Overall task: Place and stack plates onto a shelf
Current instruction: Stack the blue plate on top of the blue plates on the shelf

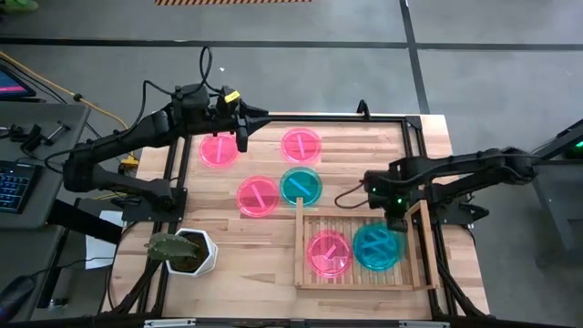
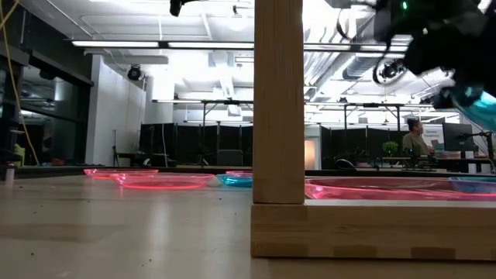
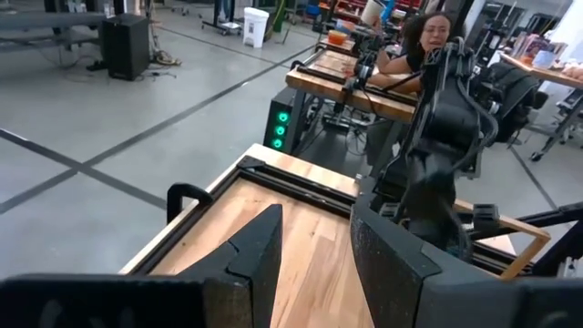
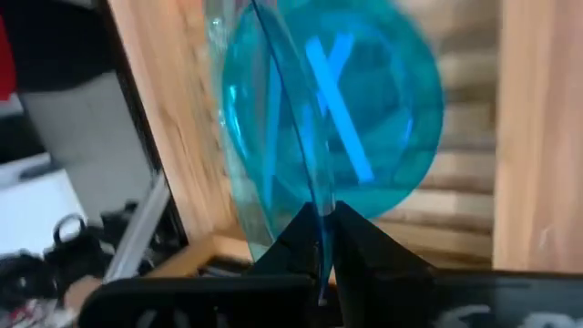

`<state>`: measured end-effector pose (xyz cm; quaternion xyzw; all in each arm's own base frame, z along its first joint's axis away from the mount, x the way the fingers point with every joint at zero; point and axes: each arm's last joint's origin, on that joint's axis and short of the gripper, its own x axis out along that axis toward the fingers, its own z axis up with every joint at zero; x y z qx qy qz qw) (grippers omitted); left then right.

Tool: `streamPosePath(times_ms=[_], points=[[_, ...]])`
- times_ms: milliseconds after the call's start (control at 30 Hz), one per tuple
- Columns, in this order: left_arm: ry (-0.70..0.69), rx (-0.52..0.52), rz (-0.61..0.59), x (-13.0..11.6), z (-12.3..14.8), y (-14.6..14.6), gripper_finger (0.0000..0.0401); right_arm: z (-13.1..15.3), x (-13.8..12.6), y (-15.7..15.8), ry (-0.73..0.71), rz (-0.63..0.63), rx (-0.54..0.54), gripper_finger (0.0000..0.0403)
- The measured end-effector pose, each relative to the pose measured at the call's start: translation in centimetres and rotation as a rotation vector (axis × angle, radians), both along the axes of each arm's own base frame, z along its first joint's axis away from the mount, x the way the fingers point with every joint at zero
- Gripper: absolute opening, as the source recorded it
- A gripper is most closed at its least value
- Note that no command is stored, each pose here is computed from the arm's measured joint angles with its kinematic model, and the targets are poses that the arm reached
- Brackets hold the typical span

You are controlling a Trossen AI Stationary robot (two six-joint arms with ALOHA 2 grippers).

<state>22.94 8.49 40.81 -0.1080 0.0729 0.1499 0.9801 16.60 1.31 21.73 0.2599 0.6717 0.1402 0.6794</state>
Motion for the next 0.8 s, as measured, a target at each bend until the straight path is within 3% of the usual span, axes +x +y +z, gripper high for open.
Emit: streamPosePath(times_ms=[200, 800], points=[[0.000, 0.008, -0.001, 0.0, 0.0, 0.0, 0.0122, -2.1, 0.2, 0.2, 0.011, 0.009, 0.006, 0.0000], [0.001, 0.009, 0.001, 0.0, 0.0, 0.1, 0.0122, -2.5, 0.8, 0.1, -0.045, -0.011, -0.038, 0.0000]])
